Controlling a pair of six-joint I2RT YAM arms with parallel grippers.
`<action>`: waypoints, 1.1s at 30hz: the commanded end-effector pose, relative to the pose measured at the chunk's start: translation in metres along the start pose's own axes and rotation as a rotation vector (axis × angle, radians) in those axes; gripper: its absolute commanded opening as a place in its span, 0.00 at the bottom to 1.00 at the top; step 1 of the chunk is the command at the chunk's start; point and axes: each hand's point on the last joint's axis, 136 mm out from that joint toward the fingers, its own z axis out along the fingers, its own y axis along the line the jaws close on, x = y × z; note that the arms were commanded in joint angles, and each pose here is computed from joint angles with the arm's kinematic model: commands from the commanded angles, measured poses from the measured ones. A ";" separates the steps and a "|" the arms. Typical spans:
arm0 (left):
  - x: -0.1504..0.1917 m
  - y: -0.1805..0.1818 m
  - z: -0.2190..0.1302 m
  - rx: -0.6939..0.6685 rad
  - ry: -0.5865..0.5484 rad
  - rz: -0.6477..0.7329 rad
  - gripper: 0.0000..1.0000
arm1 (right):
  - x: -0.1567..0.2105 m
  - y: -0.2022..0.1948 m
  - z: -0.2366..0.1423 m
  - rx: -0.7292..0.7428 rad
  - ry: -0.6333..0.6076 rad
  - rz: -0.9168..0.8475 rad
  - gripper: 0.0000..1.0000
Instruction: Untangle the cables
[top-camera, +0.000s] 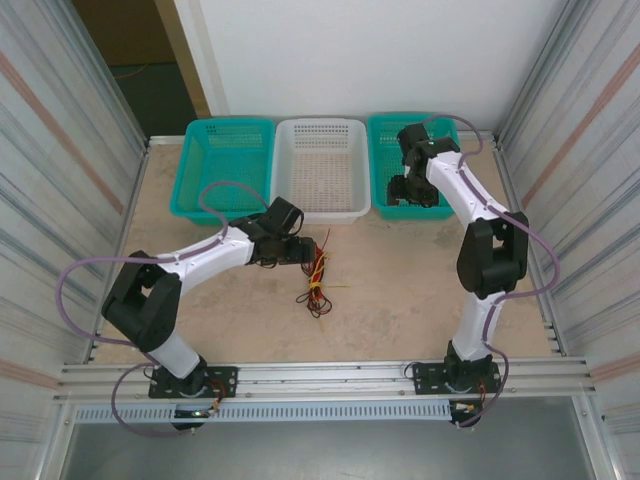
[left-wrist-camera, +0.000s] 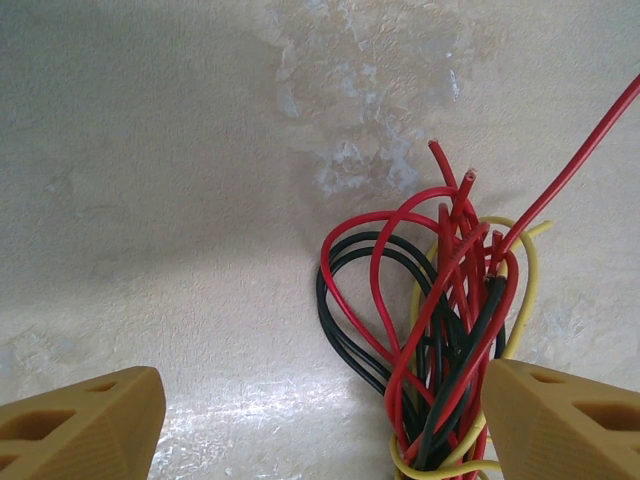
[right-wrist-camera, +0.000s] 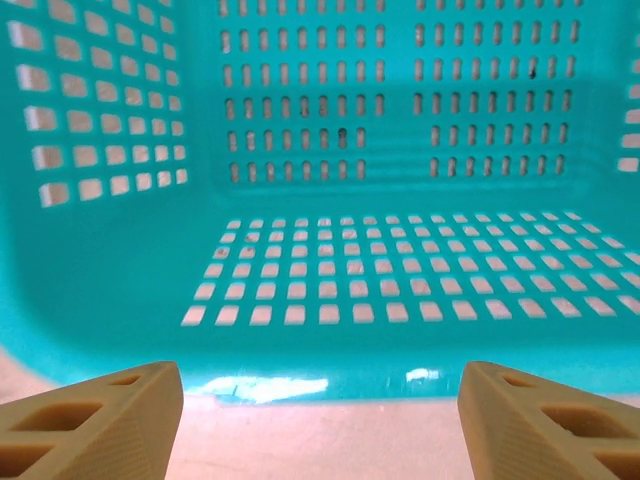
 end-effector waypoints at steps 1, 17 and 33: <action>-0.009 0.003 -0.019 0.022 -0.058 -0.051 0.82 | 0.007 0.016 -0.062 0.004 -0.114 -0.020 0.78; -0.021 0.043 -0.075 0.084 -0.179 -0.231 0.80 | 0.208 0.232 -0.001 -0.368 0.116 -0.164 0.89; -0.008 0.043 -0.065 0.117 -0.139 -0.291 0.79 | 0.231 0.222 0.043 -0.256 0.234 -0.190 0.36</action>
